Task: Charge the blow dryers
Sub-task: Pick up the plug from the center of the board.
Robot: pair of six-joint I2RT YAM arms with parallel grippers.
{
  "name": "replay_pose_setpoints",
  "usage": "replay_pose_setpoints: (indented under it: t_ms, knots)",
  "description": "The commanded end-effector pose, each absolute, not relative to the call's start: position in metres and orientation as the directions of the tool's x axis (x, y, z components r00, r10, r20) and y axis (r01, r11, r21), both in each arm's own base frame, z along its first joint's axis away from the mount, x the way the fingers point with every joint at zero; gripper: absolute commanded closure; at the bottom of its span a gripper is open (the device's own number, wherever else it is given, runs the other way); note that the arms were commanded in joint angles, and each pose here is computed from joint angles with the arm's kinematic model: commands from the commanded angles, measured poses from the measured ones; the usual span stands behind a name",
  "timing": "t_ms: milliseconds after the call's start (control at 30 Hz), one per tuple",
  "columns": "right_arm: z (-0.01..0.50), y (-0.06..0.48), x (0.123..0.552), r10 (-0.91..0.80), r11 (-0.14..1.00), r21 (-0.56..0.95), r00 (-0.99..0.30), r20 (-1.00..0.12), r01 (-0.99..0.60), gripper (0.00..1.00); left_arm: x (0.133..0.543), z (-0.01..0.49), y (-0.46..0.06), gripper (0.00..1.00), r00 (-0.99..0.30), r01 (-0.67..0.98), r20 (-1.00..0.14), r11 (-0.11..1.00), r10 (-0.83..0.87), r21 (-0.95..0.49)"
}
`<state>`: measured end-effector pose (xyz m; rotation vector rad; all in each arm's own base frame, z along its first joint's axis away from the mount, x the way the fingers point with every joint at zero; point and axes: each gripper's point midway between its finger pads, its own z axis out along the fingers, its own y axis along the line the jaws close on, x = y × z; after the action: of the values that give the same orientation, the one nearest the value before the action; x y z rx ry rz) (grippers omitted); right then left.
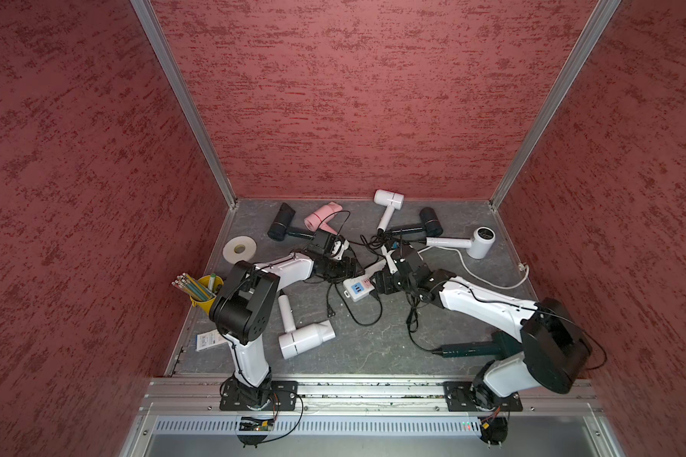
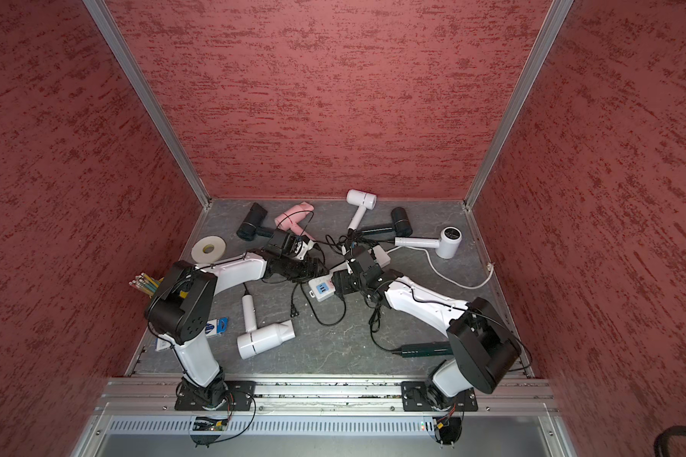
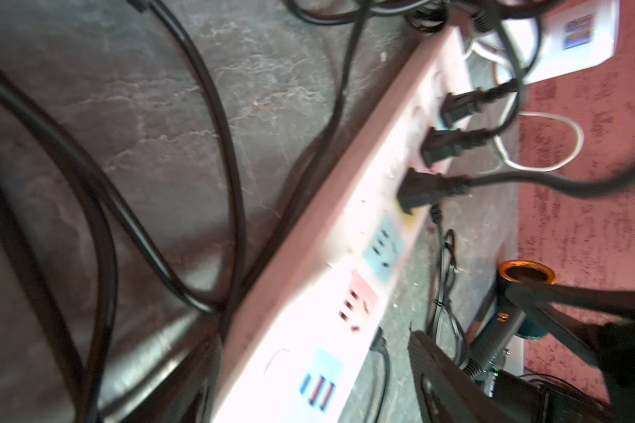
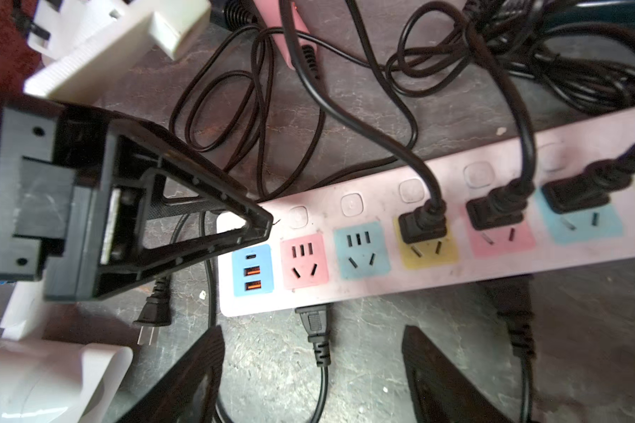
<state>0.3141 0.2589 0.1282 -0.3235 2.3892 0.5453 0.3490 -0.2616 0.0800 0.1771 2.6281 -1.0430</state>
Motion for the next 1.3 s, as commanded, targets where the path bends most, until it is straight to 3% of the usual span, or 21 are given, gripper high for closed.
replay_pose_setpoints:
  t_ms: [0, 67, 300, 567, 733, 967, 1133, 1267]
  knots:
    - [0.178, 0.258, 0.317, 0.004, 0.853, 0.352, -0.670, -0.743, -0.385, 0.05, 0.347, 0.122, -0.269, 0.10, -0.908, 0.294, -0.418, 0.681, -0.021, -0.671]
    - [0.196, 0.252, 0.314, 0.044, 0.847, 0.367, -0.636, -0.770, -0.386, 0.00, 0.341, 0.134, -0.267, 0.06, -0.897, 0.303, -0.442, 0.683, -0.032, -0.665]
    - [0.255, 0.228, 0.289, 0.169, 0.802, 0.414, -0.501, -0.849, -0.430, 0.00, 0.311, 0.178, -0.248, 0.00, -0.847, 0.303, -0.521, 0.714, -0.102, -0.631]
    - [0.274, 0.176, 0.273, 0.358, 0.823, 0.488, -0.402, -0.843, -0.290, 0.00, 0.277, 0.198, -0.205, 0.00, -0.790, 0.230, -0.579, 0.779, -0.200, -0.583]
    - [0.268, 0.158, 0.268, 0.411, 0.827, 0.518, -0.394, -0.822, -0.219, 0.00, 0.261, 0.180, -0.178, 0.00, -0.817, 0.121, -0.534, 0.842, -0.216, -0.526]
    - [0.232, 0.169, 0.273, 0.429, 0.799, 0.553, -0.419, -0.800, -0.238, 0.00, 0.260, 0.132, -0.158, 0.00, -0.871, -0.033, -0.419, 0.882, -0.256, -0.471]
    - [0.204, 0.161, 0.282, 0.384, 0.852, 0.488, -0.407, -0.829, -0.190, 0.00, 0.265, 0.101, -0.157, 0.00, -0.913, -0.089, -0.330, 0.905, -0.242, -0.416]
    - [0.179, 0.146, 0.276, 0.409, 0.852, 0.491, -0.356, -0.840, -0.182, 0.00, 0.273, 0.085, -0.153, 0.10, -0.927, -0.111, -0.302, 0.930, -0.224, -0.351]
